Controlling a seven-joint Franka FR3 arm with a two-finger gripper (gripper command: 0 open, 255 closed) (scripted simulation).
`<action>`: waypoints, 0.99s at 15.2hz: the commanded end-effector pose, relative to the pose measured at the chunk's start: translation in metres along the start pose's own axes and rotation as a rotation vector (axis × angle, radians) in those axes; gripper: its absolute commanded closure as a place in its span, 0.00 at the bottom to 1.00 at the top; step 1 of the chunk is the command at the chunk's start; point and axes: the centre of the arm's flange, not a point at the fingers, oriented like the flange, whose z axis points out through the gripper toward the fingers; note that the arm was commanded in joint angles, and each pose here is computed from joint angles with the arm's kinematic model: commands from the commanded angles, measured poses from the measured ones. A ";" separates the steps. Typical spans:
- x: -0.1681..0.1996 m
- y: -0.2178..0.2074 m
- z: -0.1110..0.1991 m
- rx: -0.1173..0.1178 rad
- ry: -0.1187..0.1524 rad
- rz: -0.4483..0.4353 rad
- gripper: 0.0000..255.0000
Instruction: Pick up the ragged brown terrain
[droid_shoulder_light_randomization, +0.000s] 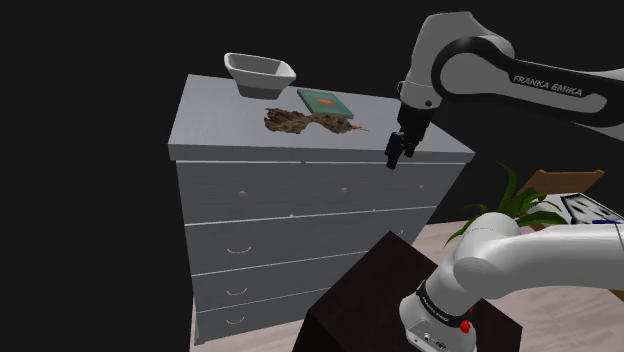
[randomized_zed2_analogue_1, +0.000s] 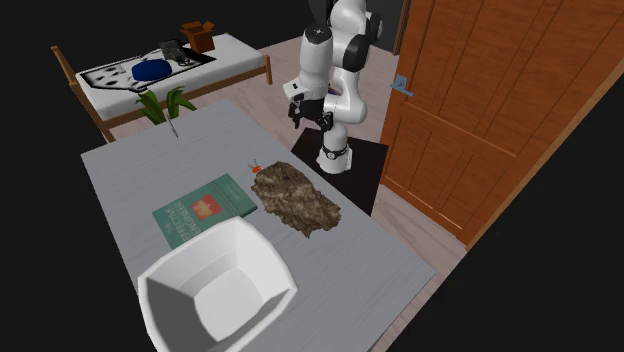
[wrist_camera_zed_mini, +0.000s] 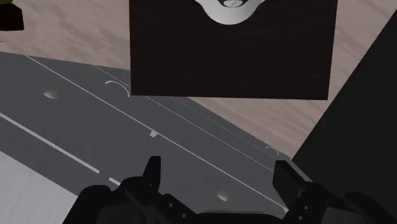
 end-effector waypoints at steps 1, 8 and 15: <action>0.000 0.000 0.000 0.000 0.000 0.000 0.00; 0.050 -0.025 -0.008 -0.334 0.184 -0.411 0.00; 0.084 -0.071 -0.013 -0.669 0.369 -0.823 0.00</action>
